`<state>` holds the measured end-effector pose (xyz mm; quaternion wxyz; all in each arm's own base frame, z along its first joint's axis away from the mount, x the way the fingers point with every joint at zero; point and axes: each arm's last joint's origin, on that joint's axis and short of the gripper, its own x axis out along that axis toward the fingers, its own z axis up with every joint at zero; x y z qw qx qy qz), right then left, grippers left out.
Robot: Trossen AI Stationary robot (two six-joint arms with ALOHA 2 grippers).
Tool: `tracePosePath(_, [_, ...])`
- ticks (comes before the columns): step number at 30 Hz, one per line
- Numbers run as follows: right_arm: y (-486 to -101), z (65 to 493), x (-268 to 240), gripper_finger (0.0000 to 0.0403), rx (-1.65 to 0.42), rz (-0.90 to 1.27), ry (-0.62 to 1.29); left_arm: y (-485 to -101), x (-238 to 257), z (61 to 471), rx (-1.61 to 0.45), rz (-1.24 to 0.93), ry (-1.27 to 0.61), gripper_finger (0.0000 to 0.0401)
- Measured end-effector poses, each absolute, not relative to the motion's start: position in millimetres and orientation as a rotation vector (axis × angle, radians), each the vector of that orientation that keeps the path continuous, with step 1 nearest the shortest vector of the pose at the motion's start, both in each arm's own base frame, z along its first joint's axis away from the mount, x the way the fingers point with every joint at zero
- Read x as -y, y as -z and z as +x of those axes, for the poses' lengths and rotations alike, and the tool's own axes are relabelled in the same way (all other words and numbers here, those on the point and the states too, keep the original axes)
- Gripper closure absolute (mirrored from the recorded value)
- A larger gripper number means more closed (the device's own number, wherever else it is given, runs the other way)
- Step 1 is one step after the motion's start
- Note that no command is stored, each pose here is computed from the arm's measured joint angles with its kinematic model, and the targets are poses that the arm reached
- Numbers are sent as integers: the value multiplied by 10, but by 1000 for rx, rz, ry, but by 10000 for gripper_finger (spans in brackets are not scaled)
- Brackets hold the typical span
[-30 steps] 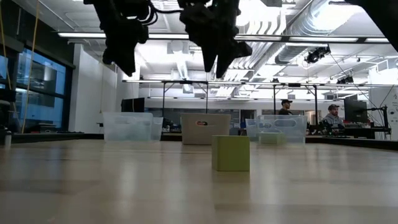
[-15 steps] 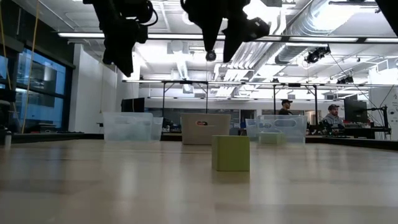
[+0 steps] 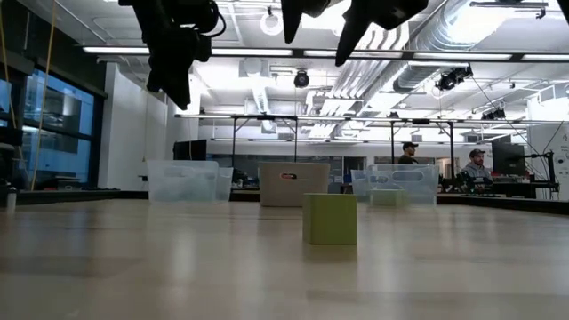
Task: Sort & place blocks by color
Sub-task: Put the green cube block into the right transparent bin
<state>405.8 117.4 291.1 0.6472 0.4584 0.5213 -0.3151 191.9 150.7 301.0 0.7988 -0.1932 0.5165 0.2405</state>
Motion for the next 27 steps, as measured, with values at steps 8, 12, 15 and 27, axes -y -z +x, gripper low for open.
tracePosePath(8, [-2678, 4119, -1371, 174, -1194, 1061, 787, -3012, -1430, 1976, -1113, -392, -482, 284])
tracePosePath(12, [-2520, 4167, -1414, 174, -1210, 1051, 827, -3012, -1381, 2010, -1117, -378, -460, 284])
tracePosePath(15, [-2410, 4200, -1435, 174, -1236, 1048, 844, -3012, -1356, 2027, -1118, -372, -449, 284])
tracePosePath(27, [-1968, 4291, -1582, 174, -1366, 1033, 862, -3012, -1336, 2040, -1120, -366, -440, 284])
